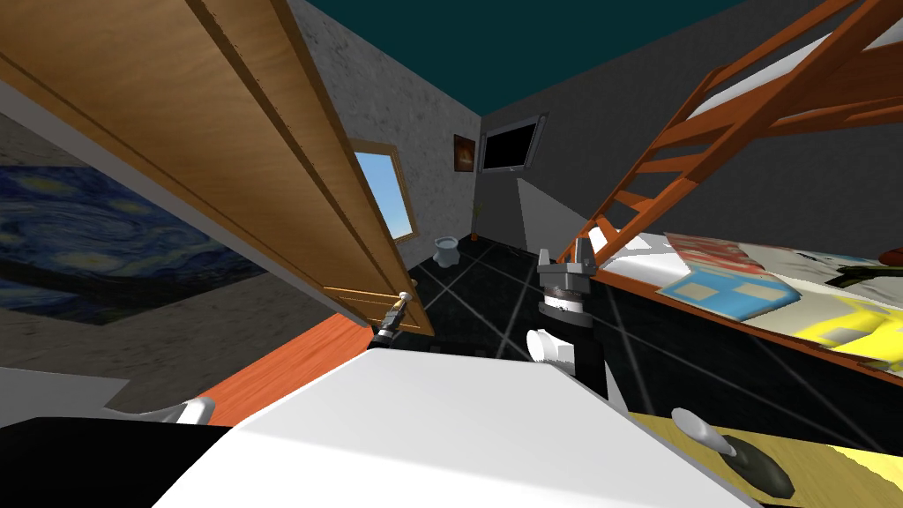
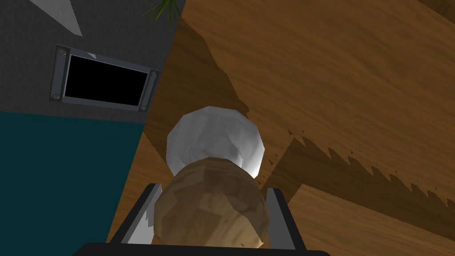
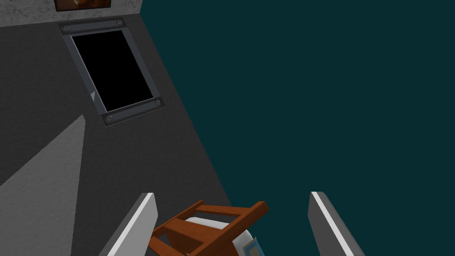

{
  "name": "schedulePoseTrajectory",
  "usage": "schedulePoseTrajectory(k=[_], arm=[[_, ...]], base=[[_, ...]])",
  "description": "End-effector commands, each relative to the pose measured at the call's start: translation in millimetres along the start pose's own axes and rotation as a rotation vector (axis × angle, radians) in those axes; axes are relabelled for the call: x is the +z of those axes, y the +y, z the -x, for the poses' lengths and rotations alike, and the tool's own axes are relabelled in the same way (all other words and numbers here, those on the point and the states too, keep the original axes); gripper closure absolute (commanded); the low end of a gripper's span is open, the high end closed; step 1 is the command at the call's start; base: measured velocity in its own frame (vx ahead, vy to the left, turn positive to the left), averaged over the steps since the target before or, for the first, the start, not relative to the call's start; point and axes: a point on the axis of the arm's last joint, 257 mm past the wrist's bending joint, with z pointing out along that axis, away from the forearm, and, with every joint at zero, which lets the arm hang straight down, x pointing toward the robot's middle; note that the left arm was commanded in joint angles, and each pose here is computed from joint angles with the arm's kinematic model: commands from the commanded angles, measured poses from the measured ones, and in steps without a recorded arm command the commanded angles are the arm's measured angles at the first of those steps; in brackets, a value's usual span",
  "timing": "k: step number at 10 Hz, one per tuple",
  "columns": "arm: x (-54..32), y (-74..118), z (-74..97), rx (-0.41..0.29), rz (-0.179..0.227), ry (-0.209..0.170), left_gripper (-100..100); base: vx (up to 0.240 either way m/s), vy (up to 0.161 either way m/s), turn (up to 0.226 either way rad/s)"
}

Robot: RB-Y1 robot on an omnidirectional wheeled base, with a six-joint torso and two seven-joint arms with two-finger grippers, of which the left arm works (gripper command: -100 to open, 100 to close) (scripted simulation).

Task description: Push the door open

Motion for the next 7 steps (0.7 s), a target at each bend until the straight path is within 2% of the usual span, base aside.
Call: schedulePoseTrajectory(k=[1, 2, 3, 4, 6, 7], arm=[[4.5, 0.6, 4.6, -0.062, 0.008, -0.017, 100], [4.5, 0.6, 4.6, -0.076, 0.008, -0.017, 100], [6.7, 0.6, 5.2, -0.121, 0.014, -0.025, 100], [6.7, 0.6, 5.2, -0.126, 0.014, -0.025, 100], [10.9, 0.7, 6.3, -0.210, 0.025, -0.040, 100], [10.9, 0.7, 6.3, -0.228, 0.025, -0.040, 100]], base=[[-0.002, 0.019, -0.037], [0.000, 0.013, -0.026], [0.002, 0.010, -0.032], [0.001, 0.010, -0.014], [-0.001, 0.016, -0.035], [0.005, 0.015, -0.030]])
